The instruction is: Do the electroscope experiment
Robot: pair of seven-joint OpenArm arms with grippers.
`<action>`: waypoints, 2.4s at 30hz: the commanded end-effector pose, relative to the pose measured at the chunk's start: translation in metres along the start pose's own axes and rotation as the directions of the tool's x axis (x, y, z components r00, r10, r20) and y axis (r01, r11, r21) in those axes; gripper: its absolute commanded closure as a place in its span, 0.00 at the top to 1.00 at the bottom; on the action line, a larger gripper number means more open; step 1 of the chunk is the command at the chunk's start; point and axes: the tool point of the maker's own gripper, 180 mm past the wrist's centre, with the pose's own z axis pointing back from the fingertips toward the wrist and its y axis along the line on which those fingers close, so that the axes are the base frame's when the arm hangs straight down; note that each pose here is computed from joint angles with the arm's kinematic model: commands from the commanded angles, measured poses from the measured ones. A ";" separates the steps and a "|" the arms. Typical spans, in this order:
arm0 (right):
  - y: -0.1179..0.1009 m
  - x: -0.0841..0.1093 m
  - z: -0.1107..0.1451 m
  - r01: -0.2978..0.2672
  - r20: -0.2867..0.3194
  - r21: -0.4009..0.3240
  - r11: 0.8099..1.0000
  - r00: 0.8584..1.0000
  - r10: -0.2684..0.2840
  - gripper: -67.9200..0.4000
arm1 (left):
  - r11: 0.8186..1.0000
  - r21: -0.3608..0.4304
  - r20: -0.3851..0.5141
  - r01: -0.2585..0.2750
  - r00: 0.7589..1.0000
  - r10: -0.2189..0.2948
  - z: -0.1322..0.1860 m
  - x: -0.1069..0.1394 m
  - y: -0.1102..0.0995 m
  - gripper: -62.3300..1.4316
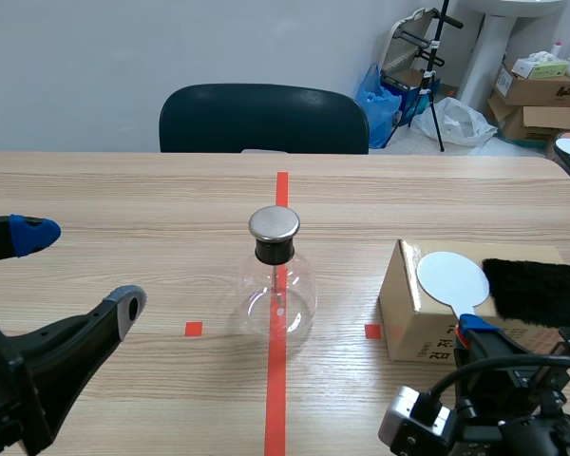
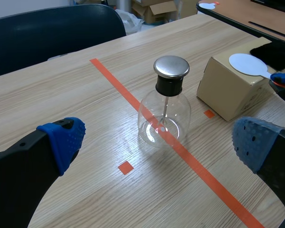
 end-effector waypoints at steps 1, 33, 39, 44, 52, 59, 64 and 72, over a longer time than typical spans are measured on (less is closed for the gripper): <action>-0.010 -0.005 -0.004 -0.016 -0.004 -0.035 0.999 1.000 0.015 0.02 | 1.000 -0.007 0.033 0.002 0.999 -0.002 -0.001 0.010 -0.003 1.00; -0.010 -0.005 -0.004 -0.016 -0.004 -0.035 0.999 1.000 0.015 0.02 | 1.000 -0.007 0.033 0.002 0.999 -0.002 -0.001 0.010 -0.003 1.00; -0.010 -0.005 -0.004 -0.016 -0.004 -0.035 0.999 1.000 0.015 0.02 | 1.000 -0.007 0.033 0.002 0.999 -0.002 -0.001 0.010 -0.003 1.00; -0.010 -0.005 -0.004 -0.016 -0.004 -0.035 0.999 1.000 0.015 0.02 | 1.000 -0.007 0.033 0.002 0.999 -0.002 -0.001 0.010 -0.003 1.00; -0.010 -0.005 -0.004 -0.016 -0.004 -0.035 0.999 1.000 0.015 0.02 | 1.000 -0.007 0.033 0.002 0.999 -0.002 -0.001 0.010 -0.003 1.00; -0.011 -0.005 -0.005 -0.016 -0.004 -0.036 0.999 1.000 0.016 0.02 | 1.000 -0.007 0.033 0.002 0.999 -0.002 -0.001 0.010 -0.003 1.00; -0.011 -0.005 -0.005 -0.015 -0.004 -0.036 0.999 1.000 0.015 0.02 | 1.000 -0.007 0.033 0.002 0.999 -0.002 -0.001 0.010 -0.003 1.00; -0.018 -0.002 -0.004 -0.031 0.008 -0.079 0.996 0.999 0.032 0.02 | 1.000 -0.008 0.034 0.003 0.999 -0.003 -0.002 0.010 -0.003 1.00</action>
